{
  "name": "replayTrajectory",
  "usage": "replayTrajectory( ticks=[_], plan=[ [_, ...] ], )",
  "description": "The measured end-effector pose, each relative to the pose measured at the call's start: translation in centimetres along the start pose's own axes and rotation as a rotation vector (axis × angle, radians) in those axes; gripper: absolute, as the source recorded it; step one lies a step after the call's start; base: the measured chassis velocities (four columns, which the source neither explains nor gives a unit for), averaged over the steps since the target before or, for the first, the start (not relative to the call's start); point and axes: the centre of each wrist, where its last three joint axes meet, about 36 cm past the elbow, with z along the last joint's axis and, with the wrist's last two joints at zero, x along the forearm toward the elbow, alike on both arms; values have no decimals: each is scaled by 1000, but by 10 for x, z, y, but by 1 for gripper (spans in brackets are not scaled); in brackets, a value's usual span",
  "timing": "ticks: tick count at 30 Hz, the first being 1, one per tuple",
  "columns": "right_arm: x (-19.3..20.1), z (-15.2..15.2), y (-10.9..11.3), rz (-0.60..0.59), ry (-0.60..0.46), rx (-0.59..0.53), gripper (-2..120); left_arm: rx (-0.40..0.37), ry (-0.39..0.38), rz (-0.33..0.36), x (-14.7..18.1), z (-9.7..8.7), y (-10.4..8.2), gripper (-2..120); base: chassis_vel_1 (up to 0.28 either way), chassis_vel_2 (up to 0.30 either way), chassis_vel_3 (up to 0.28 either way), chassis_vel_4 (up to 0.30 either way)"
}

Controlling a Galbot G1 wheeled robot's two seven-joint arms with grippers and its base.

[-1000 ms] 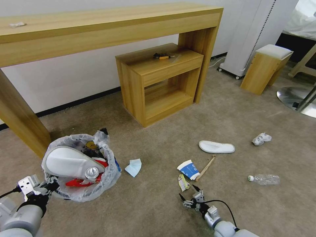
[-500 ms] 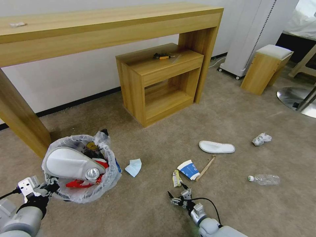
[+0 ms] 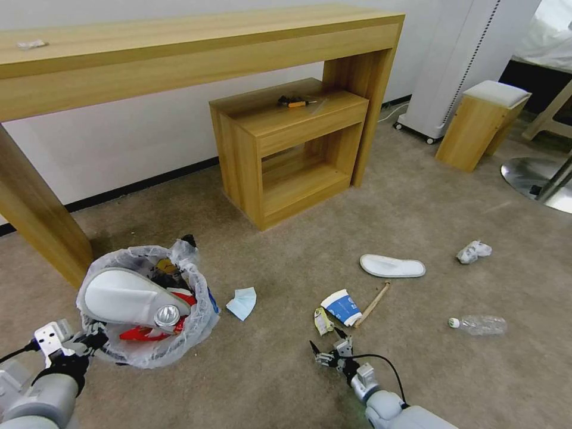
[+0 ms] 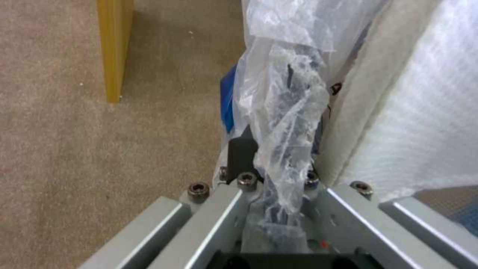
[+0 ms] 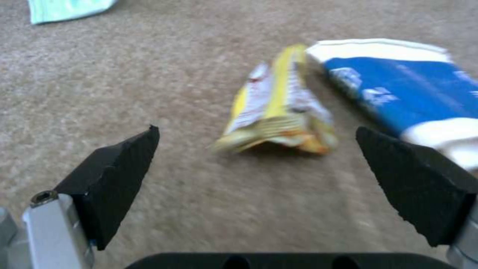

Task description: Pick up the trash bin and place the garbage on the floor into it.

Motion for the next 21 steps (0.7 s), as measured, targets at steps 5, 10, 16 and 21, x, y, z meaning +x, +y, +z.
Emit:
replayTrajectory(
  ticks=[5, 10, 16, 21],
  plan=[
    [2, -2, -6, 12, 1, 0, 100, 6, 0, 4, 0, 2, -2, 0, 0, 0, 0, 0],
    [-3, -5, -4, 17, -10, -5, 100, 5, 3, 3, 2, 4, -1, 0, 0, 0, 0, 0],
    [-7, -4, 4, 13, -11, -15, 100, 8, 1, 7, 4, 5, -3, 0, 0, 0, 0, 0],
    [-14, -7, 11, 7, -18, -24, 100, 7, 0, 10, 5, 4, -4, 0, 0, 0, 0, 0]
  ],
)
